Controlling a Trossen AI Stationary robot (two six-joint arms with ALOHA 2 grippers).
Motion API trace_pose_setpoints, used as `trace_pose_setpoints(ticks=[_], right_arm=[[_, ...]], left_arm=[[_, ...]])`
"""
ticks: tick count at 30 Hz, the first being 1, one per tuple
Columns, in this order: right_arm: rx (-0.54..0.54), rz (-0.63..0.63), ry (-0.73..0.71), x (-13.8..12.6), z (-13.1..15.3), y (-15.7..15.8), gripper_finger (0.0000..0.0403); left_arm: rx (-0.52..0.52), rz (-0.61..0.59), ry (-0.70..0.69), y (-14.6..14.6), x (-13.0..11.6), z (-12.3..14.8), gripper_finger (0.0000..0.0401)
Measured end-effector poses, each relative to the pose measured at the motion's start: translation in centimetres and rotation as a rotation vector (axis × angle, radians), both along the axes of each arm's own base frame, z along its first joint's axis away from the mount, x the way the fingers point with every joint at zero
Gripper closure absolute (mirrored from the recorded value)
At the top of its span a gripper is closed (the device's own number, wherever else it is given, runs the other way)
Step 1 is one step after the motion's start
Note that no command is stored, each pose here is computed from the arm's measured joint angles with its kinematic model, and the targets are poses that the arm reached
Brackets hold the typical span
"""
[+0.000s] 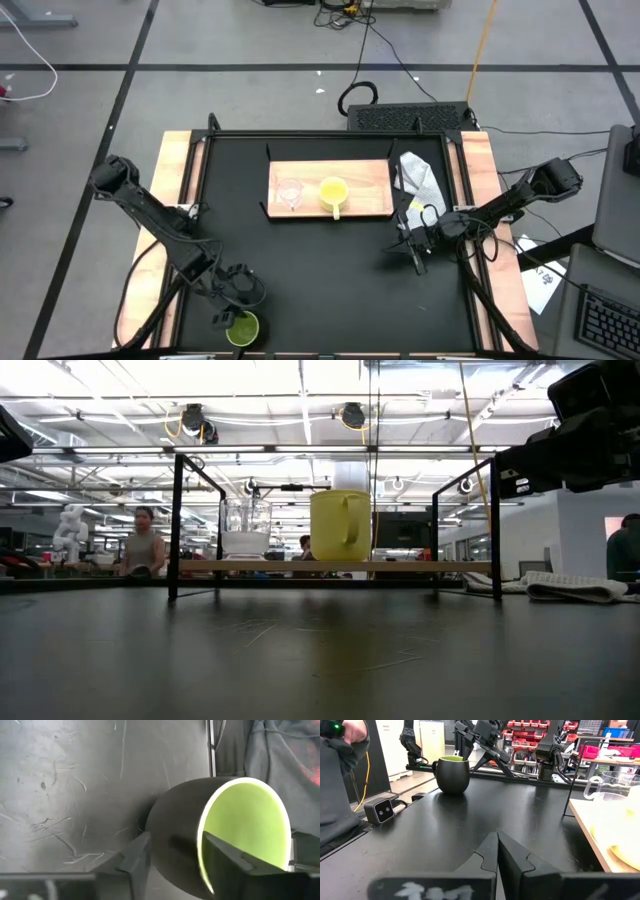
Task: Stack small to large cups/mugs on shelf
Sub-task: Put the black mug on the shelf
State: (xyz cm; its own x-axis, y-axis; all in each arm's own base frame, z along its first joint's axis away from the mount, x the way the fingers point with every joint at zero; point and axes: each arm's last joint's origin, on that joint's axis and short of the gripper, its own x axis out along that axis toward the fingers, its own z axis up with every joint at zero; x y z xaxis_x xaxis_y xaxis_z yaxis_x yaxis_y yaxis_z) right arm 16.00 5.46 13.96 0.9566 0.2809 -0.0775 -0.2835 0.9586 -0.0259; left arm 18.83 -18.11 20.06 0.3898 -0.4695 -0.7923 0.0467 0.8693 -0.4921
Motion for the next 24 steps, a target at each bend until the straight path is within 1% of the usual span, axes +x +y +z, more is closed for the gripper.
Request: trace_pose_setpoints(ticks=[6, 10, 13, 17, 19, 24], right_arm=[[0.000, 0.000, 0.000, 0.00, 0.00, 0.00, 0.0403], [0.000, 0.000, 0.000, 0.00, 0.00, 0.00, 0.0403], [0.000, 0.000, 0.000, 0.00, 0.00, 0.00, 0.0403], [-0.001, 0.000, 0.000, 0.00, 0.00, 0.00, 0.0403], [-0.001, 0.000, 0.000, 0.00, 0.00, 0.00, 0.0403], [-0.007, 0.001, -0.002, 0.00, -0.01, 0.00, 0.0403]], left_arm=[[0.018, -0.046, -0.021, 0.00, -0.04, 0.01, 0.0322], [0.068, -0.108, -0.047, 0.06, -0.17, -0.26, 0.0383], [0.080, -0.131, -0.095, -0.12, -0.11, -0.05, 0.0385], [0.130, -0.137, -0.153, -0.20, -0.07, 0.00, 0.0383], [0.141, -0.134, -0.196, -0.29, 0.11, 0.16, 0.0389], [0.191, -0.104, -0.315, -0.37, 0.69, 0.61, 0.0386]])
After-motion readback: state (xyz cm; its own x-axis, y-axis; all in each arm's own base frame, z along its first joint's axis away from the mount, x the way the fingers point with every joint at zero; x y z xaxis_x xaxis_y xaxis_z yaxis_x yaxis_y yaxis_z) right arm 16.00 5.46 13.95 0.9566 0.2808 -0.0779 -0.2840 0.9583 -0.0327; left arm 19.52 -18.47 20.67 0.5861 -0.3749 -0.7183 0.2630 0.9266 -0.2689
